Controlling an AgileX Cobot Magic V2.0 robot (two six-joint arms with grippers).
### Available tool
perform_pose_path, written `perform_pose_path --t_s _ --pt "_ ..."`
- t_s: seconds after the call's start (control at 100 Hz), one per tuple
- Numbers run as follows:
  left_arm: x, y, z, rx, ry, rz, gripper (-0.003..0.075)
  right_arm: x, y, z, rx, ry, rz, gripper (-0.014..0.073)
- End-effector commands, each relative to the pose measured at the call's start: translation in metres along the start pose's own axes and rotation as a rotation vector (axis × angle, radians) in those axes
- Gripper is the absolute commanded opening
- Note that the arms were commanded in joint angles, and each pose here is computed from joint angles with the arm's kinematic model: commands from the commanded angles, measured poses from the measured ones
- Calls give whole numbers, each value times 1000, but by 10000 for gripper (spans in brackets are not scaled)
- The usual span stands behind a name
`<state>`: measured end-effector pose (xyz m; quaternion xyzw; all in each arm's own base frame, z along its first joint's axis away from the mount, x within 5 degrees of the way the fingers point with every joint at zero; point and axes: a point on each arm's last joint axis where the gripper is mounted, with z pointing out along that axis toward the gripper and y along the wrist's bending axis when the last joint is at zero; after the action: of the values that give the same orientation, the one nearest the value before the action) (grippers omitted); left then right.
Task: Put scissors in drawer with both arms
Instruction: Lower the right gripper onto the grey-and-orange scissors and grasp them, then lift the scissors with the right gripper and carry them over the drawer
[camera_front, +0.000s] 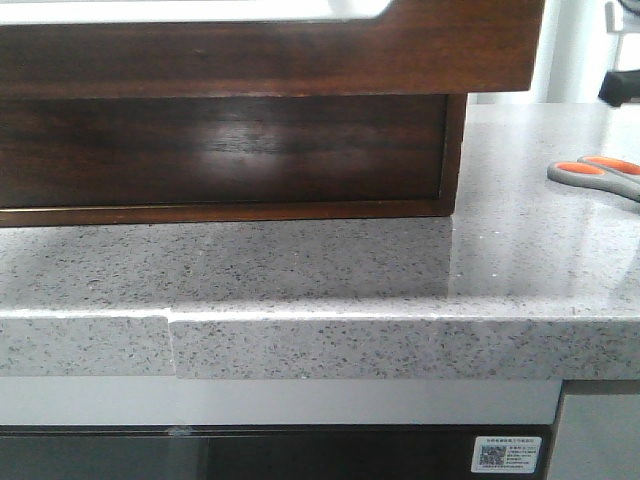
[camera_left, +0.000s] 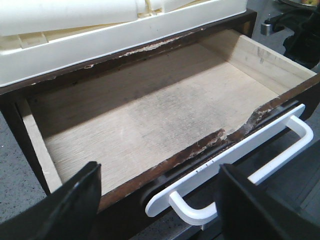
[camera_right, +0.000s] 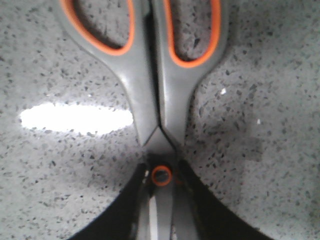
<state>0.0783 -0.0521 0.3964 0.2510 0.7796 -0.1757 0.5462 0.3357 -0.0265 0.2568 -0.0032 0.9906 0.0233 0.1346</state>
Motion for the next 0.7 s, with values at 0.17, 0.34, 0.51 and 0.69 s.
perform_pose_path --t_s 0.17,0.34,0.51,0.69 --pt "-14 0 -3 -1 -80 -16 461 -3 -2 -17 14 -57 -19 268" --pt "-13 1 -3 -10 -76 -7 461 -2 -2 -17 13 -45 -28 260" --pt "-13 1 -3 -14 -73 -2 461 -1 -2 -9 6 1 -37 260" --pt "-13 1 -3 -15 -75 -2 461 -3 3 -4 2 8 -56 235"
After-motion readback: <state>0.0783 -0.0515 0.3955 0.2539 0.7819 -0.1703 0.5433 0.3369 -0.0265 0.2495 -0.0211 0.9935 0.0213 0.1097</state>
